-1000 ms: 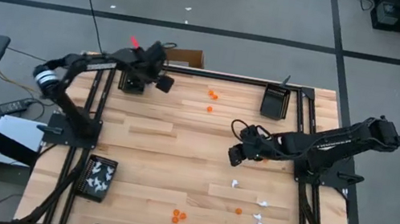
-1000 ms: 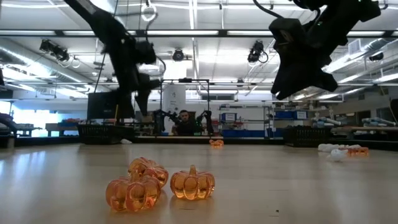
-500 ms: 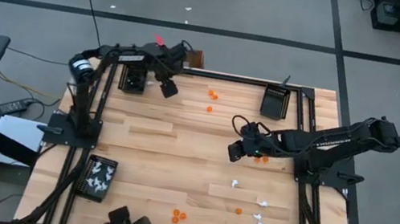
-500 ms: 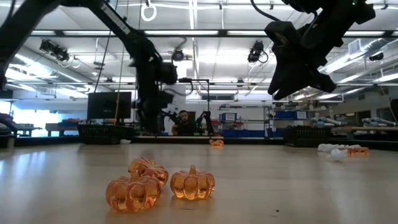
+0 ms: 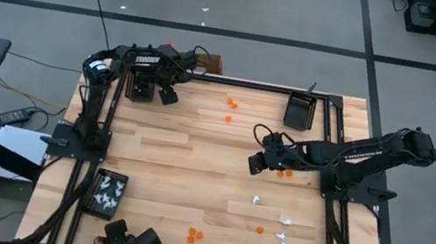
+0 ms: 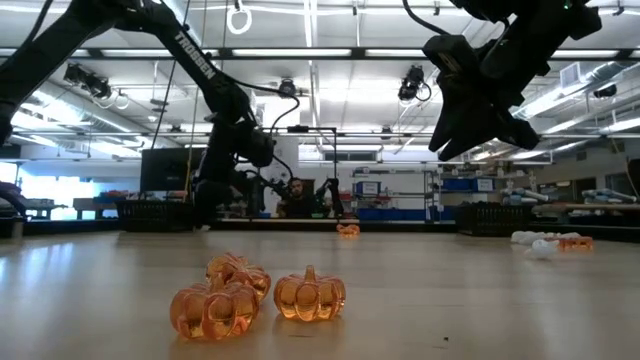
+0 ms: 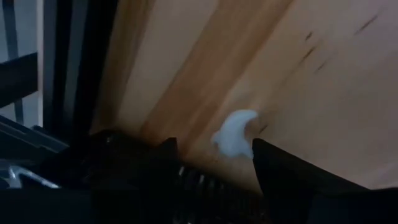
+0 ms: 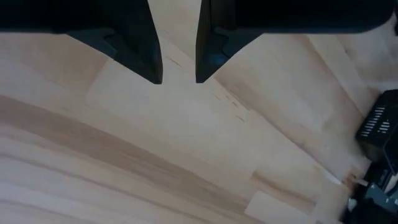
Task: Sort Halloween decoration
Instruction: Put the white ghost toy into the bottom black basket
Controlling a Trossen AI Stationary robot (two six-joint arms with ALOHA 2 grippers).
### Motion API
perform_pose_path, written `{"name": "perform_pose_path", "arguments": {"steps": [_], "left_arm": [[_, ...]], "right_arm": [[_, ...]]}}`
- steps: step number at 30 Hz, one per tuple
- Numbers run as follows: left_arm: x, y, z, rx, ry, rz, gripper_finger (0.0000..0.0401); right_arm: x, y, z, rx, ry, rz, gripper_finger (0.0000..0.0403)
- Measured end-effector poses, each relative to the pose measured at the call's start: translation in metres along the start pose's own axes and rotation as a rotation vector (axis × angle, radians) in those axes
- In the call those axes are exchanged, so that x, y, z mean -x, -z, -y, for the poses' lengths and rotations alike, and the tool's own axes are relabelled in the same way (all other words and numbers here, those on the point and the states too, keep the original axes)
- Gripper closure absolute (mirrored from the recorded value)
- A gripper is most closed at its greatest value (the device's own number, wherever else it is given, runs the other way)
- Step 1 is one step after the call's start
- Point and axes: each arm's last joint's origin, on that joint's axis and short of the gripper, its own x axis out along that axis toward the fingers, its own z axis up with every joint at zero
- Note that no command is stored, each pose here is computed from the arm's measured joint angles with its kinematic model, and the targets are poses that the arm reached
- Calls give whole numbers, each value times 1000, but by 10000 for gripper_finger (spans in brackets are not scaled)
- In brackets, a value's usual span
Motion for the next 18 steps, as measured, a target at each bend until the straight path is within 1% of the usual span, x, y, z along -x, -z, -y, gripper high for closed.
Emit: {"name": "perform_pose_path", "arguments": {"steps": [3, 9, 18], "left_arm": [[-3, 1, 2, -21, 23, 1, 194], [-3, -2, 3, -14, 62, 48, 225], [-3, -2, 1, -26, 75, 59, 271]], "right_arm": [[-1, -2, 1, -2, 1, -3, 299], [-2, -5, 3, -11, 2, -9, 299], [-2, -5, 3, -13, -5, -24, 300]]}}
